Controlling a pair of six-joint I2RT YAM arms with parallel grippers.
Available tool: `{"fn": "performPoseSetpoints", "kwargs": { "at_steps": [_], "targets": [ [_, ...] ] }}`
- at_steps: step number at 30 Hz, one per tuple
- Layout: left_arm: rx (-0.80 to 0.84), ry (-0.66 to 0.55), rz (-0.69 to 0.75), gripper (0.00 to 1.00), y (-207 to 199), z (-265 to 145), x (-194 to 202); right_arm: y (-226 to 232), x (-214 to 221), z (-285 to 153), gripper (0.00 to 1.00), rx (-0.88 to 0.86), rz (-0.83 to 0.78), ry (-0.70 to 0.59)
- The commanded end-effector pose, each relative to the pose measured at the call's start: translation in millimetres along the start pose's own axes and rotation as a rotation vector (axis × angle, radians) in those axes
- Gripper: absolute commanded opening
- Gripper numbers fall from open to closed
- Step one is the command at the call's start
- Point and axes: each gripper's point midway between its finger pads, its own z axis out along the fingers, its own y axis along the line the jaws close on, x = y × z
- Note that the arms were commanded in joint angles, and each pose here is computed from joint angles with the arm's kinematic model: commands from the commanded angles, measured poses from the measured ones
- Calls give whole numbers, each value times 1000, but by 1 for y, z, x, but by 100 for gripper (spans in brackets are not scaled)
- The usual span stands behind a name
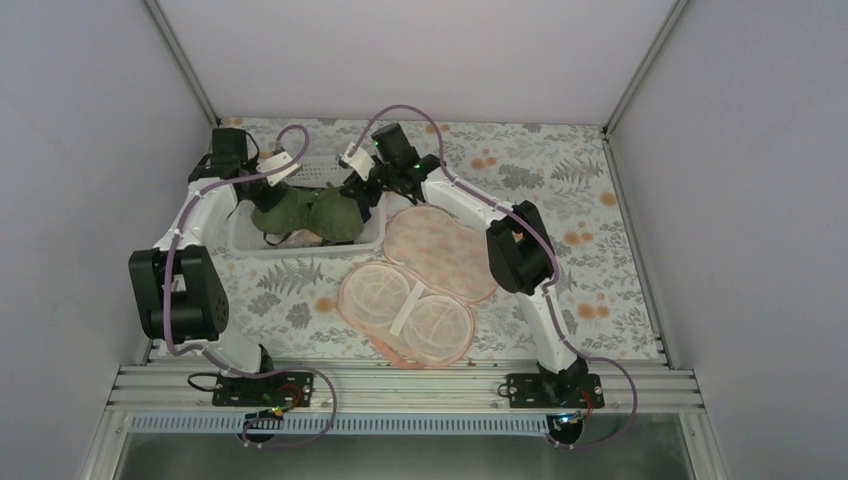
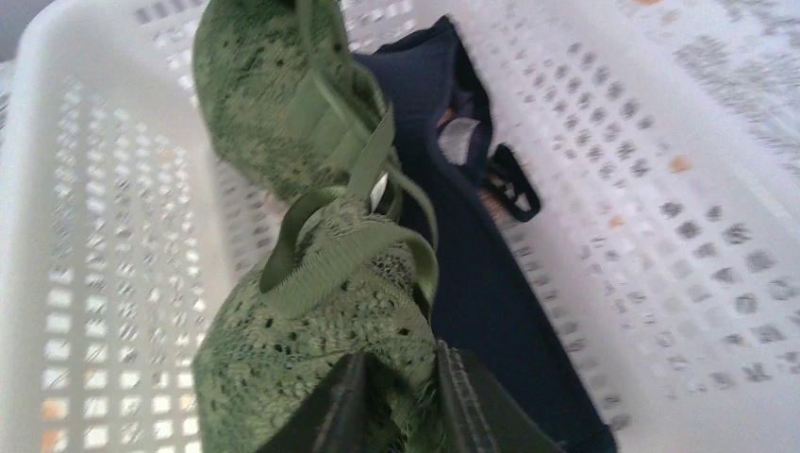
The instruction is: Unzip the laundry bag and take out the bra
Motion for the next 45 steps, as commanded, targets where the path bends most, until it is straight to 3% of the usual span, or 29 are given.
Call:
{"fn": "performPoseSetpoints", "kwargs": {
  "at_steps": [1,5,12,17,21,24,28,30,32,35,40,45],
  "targets": [
    [-74,-97,-14,11,22,0,-21,-28,-29,-5,33,128,14,-82],
    [-102,-85,-25,11,30,10,-18,-50,-28,-3,39,232,59,-66],
    [-142,-48,-91,27,48,34,-11,-63,-49,-21,55,323,76,-96],
    [-213,-1,-144,36,66,47,0,-64,-75,-60,61,401,78,-124],
    [-266,-51,-191,45,82,34,-15,-74,-83,-113,68,498,157,-135],
    [-282,-152,-204,56,90,8,-42,-95,-60,-166,72,565,291,-130],
    [-300,-281,-239,61,99,-32,-77,-122,7,-235,82,676,497,-87],
    [-299,-351,-305,62,100,-58,-94,-129,50,-261,98,705,601,-59],
    [-262,-426,-348,65,87,-85,-112,-128,89,-279,100,711,686,-33],
    [-123,-487,-330,71,31,-110,-140,-122,143,-292,100,727,792,33],
    [214,-387,-330,73,-89,-107,-145,-108,205,-281,100,700,911,168],
    [414,-315,-392,85,-161,-122,-121,-84,260,-266,99,684,989,327]
  ]
}}
